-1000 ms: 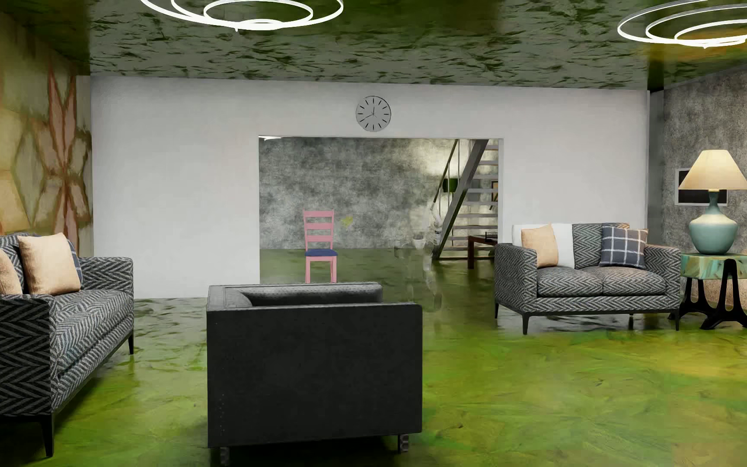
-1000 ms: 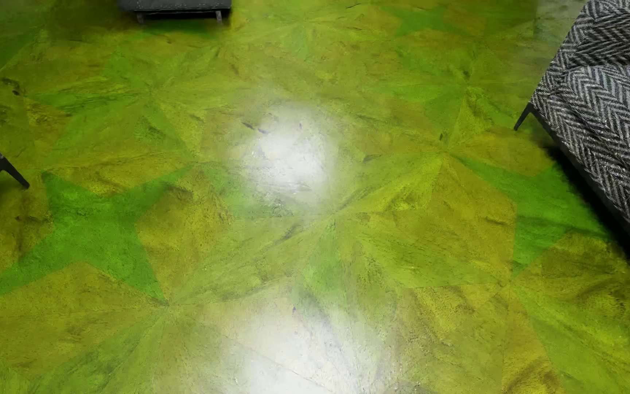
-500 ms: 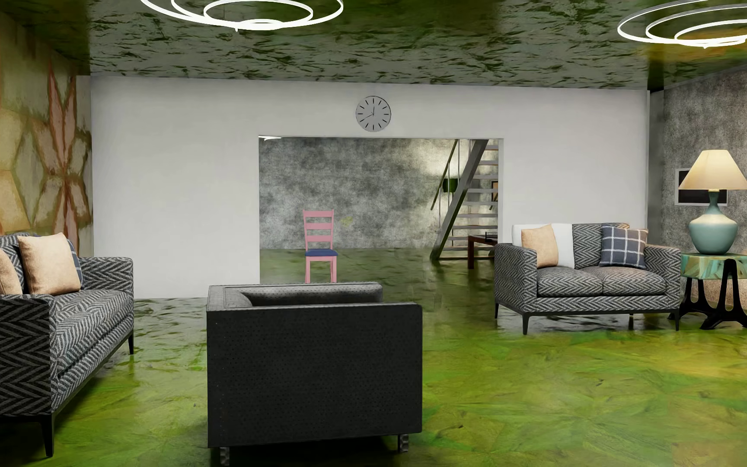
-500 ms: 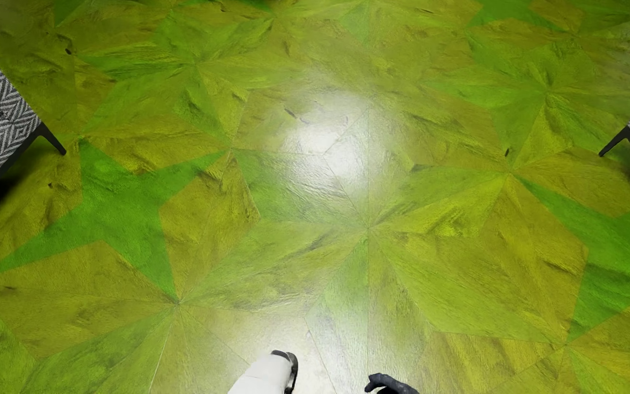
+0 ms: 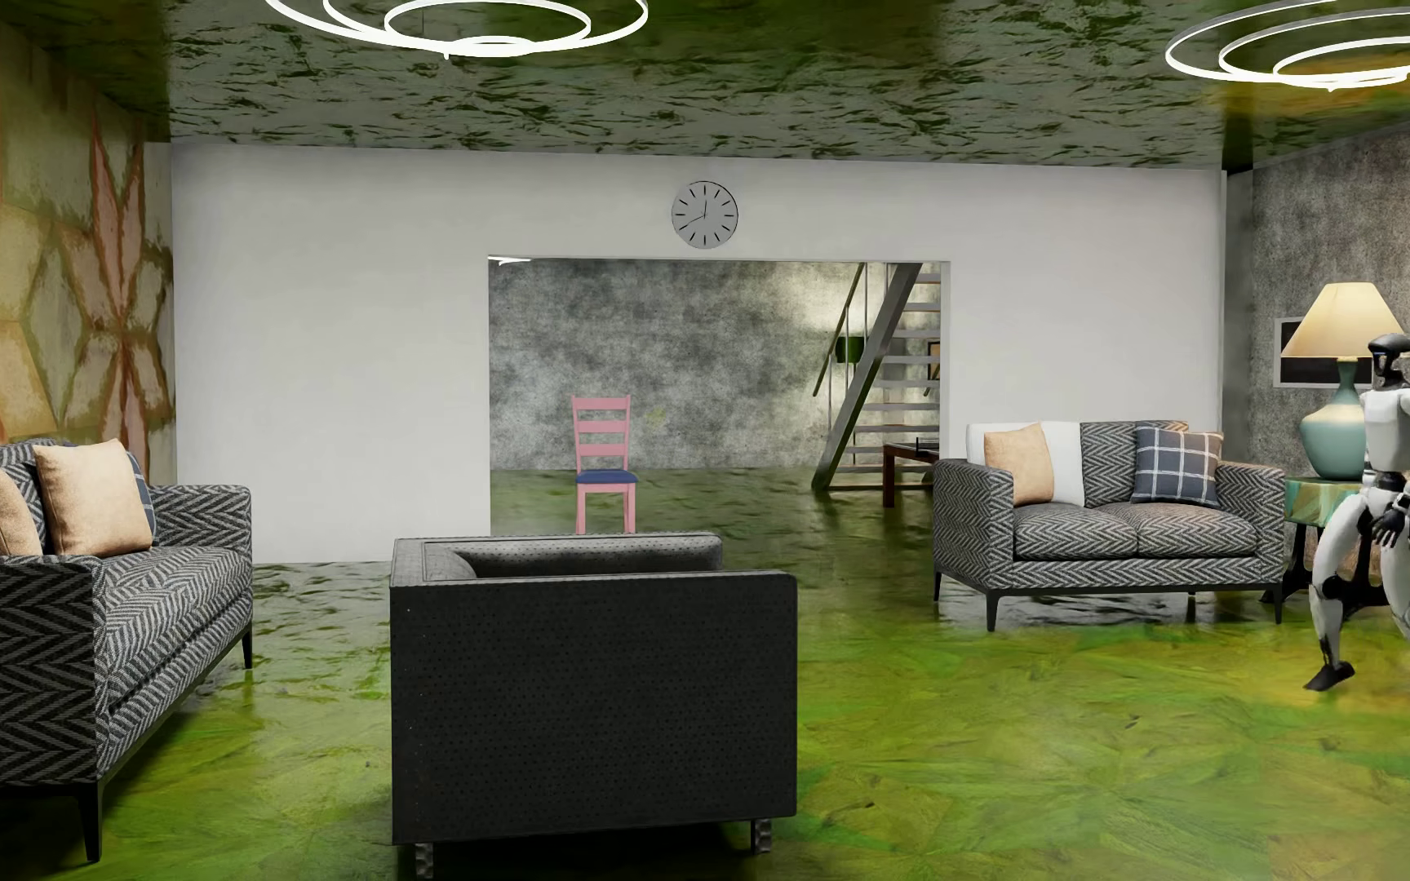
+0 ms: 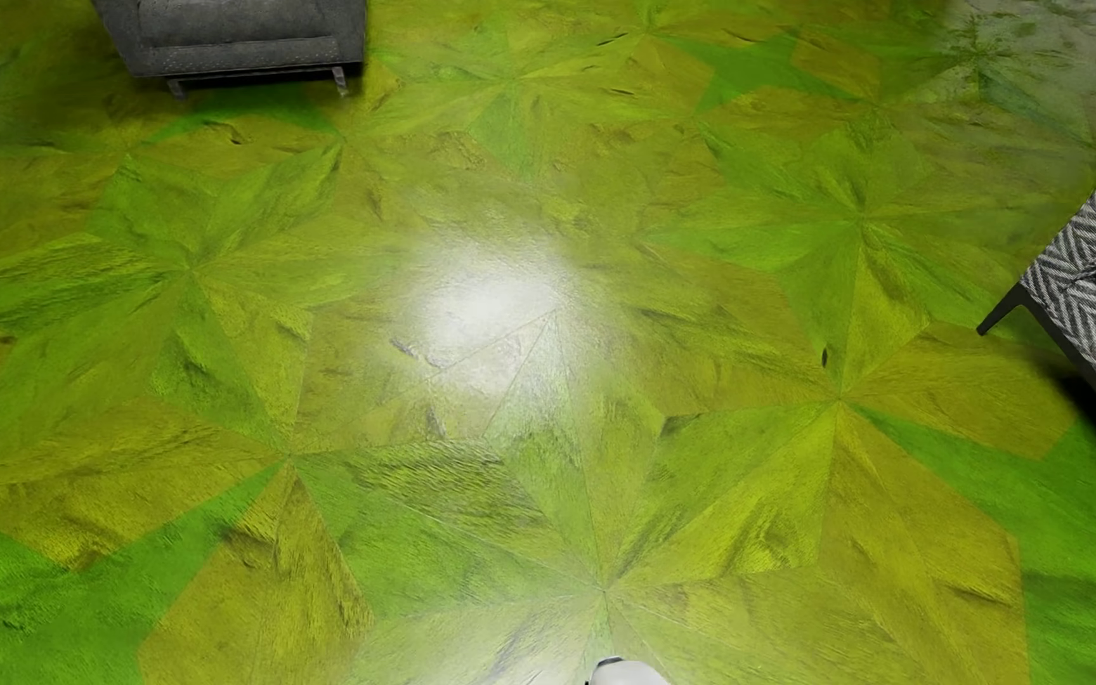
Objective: Go to the chair
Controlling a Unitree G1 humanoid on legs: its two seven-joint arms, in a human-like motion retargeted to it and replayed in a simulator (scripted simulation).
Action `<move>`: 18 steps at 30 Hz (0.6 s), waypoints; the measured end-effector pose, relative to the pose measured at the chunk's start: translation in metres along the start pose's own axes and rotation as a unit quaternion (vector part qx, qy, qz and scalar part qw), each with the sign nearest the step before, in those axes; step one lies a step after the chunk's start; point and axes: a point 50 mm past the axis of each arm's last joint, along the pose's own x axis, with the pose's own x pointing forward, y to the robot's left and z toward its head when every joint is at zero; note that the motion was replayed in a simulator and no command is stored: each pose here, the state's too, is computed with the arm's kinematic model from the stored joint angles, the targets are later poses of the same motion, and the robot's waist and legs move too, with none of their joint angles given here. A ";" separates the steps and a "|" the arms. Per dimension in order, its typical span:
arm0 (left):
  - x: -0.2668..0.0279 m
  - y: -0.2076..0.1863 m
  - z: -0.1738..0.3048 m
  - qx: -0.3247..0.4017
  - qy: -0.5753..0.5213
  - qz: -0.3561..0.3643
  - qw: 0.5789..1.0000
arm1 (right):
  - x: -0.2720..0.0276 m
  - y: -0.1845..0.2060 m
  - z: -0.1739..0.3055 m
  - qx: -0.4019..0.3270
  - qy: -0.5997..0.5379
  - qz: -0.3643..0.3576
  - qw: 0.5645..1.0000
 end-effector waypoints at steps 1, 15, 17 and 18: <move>0.003 0.008 0.010 0.006 -0.014 0.009 1.000 | -0.001 0.002 -0.007 0.008 0.011 -0.001 1.000; -0.042 -0.043 -0.099 -0.017 0.174 -0.050 0.983 | 0.007 -0.052 0.066 -0.047 -0.094 -0.054 0.993; -0.047 -0.045 -0.108 -0.007 0.192 -0.057 0.980 | 0.002 -0.085 0.090 -0.028 -0.129 -0.102 0.986; -0.048 -0.044 -0.112 -0.008 0.200 -0.055 0.978 | -0.001 -0.097 0.098 -0.015 -0.141 -0.120 0.983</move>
